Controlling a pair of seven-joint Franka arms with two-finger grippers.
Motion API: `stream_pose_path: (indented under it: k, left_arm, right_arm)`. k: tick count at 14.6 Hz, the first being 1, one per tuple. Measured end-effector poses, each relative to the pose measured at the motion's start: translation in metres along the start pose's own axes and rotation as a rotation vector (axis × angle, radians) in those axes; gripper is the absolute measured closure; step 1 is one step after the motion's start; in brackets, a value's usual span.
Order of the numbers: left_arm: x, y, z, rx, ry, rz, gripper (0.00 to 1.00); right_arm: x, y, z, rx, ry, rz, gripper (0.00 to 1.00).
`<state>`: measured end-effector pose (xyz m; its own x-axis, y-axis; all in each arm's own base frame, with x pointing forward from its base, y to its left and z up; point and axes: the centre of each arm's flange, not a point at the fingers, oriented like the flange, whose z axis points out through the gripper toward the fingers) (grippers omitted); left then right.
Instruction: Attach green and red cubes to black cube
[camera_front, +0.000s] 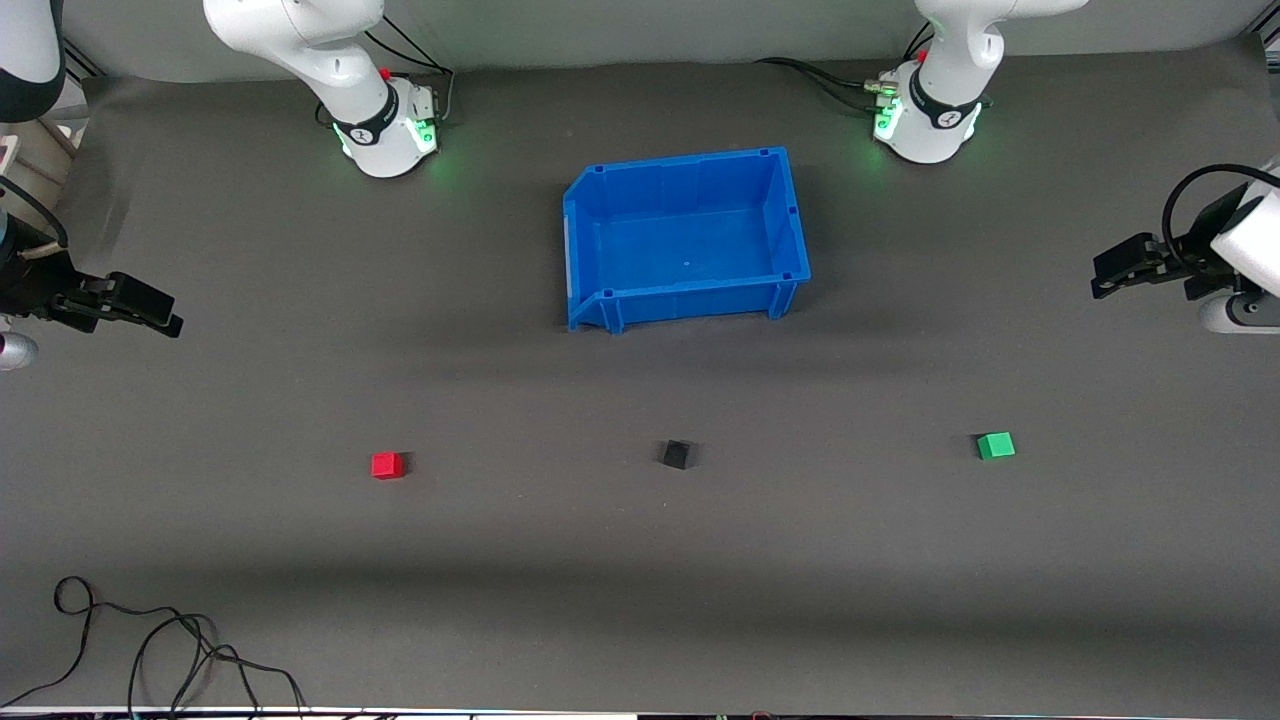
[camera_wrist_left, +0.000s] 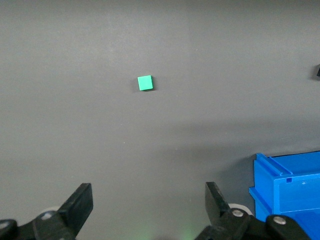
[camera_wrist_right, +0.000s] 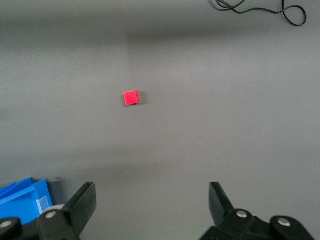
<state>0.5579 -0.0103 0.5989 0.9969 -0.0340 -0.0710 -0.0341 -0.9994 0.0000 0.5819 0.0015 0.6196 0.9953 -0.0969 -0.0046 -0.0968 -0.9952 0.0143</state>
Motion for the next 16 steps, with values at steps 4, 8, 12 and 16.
stream_pose_path:
  k: [4,8,12,16]
  left_arm:
    - [0.000,0.000,0.000,0.000,-0.001,0.000,0.00]
    - [0.000,0.000,0.001,0.000,-0.003,-0.030,0.00]
    - [-0.002,-0.007,0.003,0.000,-0.026,-0.246,0.00]
    - [-0.002,-0.014,0.003,-0.001,-0.027,-0.558,0.00]
  right_arm:
    - [0.000,0.001,0.000,0.000,0.000,0.002,0.00]
    - [0.000,0.002,0.000,0.000,0.000,0.004,0.00]
    - [0.000,0.002,0.000,0.000,-0.001,0.005,0.00]
    - [0.002,0.000,0.004,-0.002,-0.009,0.001,0.00]
